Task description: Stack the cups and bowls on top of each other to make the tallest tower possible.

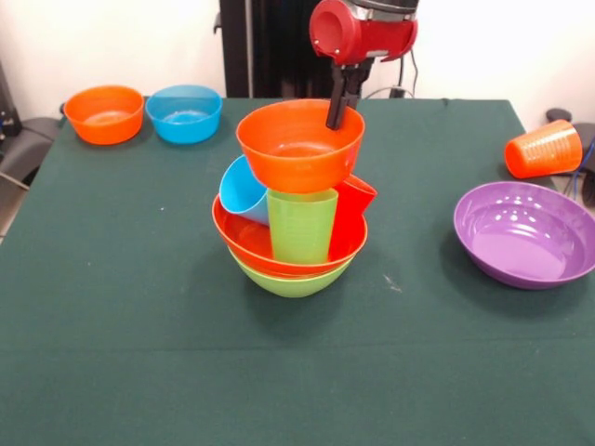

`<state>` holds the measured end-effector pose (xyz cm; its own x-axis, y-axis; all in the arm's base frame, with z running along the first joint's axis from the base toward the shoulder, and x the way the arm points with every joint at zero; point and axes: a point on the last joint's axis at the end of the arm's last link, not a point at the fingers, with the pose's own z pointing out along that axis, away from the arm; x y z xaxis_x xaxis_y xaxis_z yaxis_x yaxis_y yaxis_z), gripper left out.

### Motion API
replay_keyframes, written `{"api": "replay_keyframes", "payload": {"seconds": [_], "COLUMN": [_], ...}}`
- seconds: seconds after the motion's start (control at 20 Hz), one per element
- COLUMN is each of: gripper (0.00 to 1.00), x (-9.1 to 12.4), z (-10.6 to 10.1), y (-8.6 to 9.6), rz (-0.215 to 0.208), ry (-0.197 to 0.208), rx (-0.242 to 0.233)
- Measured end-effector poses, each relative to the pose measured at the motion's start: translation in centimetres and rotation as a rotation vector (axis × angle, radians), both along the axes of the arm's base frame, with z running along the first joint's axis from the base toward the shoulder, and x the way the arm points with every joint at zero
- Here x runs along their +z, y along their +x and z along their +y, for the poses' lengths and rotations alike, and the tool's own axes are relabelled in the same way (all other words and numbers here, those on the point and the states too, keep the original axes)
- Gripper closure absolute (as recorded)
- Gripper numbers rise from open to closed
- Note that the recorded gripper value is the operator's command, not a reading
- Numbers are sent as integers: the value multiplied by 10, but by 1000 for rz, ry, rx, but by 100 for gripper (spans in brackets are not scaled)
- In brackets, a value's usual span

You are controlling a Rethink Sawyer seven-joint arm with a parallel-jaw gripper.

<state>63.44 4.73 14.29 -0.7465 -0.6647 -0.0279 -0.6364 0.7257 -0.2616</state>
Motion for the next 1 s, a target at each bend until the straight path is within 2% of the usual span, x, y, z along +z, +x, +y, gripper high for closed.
{"api": "replay_keyframes", "payload": {"seconds": [0.4, 1.0], "gripper": [100, 100], "x": [-11, -28], "z": [-13, -17], "y": [-1, -1], "rz": [15, 21], "ry": [-17, -22], "rx": [-23, -27]}}
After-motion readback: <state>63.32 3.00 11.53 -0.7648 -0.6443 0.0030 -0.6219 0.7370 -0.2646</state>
